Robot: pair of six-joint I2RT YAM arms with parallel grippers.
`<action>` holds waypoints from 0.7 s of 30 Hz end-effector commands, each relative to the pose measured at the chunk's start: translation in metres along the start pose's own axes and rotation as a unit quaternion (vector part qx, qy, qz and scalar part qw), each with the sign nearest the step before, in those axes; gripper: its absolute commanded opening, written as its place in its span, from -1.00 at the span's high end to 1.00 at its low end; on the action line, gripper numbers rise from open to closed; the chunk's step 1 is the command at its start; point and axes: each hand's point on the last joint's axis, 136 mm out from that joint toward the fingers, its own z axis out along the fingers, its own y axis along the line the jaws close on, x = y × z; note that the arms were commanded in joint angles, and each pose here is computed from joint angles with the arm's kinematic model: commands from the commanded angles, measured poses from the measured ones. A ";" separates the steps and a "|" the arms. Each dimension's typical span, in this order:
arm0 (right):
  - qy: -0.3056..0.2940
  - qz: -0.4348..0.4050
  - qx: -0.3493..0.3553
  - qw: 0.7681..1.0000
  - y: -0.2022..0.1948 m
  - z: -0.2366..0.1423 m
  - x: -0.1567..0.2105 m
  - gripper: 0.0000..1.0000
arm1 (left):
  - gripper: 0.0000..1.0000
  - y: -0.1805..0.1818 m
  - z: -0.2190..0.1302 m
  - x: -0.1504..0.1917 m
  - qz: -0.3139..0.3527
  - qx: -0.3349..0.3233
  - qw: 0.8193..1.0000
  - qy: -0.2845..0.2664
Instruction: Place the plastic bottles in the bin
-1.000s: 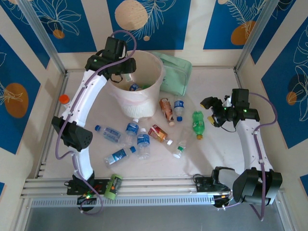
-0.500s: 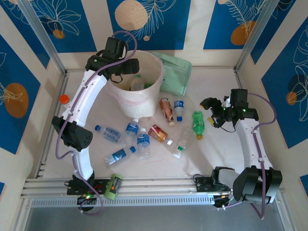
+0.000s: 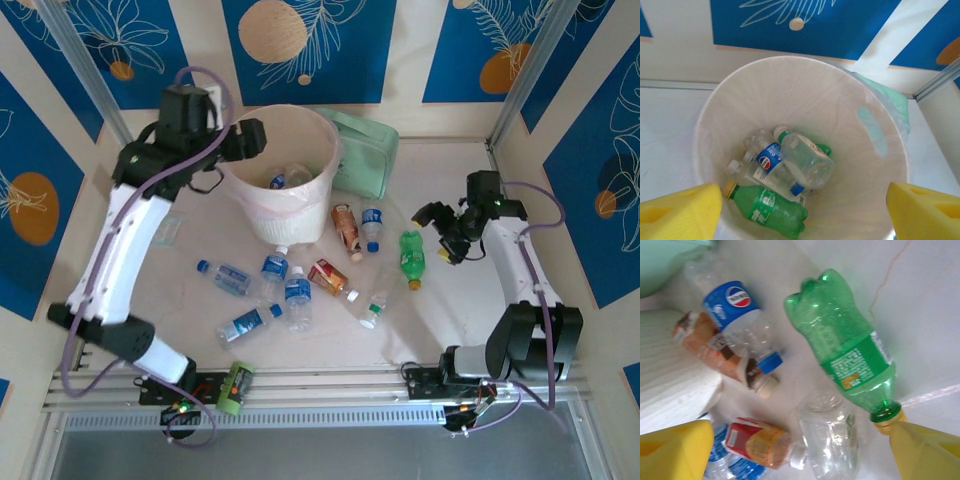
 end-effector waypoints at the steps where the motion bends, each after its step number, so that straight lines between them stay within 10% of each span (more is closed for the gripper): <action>1: 0.015 -0.017 0.055 0.998 -0.012 0.006 0.005 -0.83 | -0.70 0.020 -0.017 0.010 -0.031 -0.015 0.999 -0.004; 21: 0.066 -0.120 0.224 0.965 -0.022 0.075 0.007 -0.82 | -0.68 0.083 -0.023 0.124 -0.154 -0.065 0.984 0.059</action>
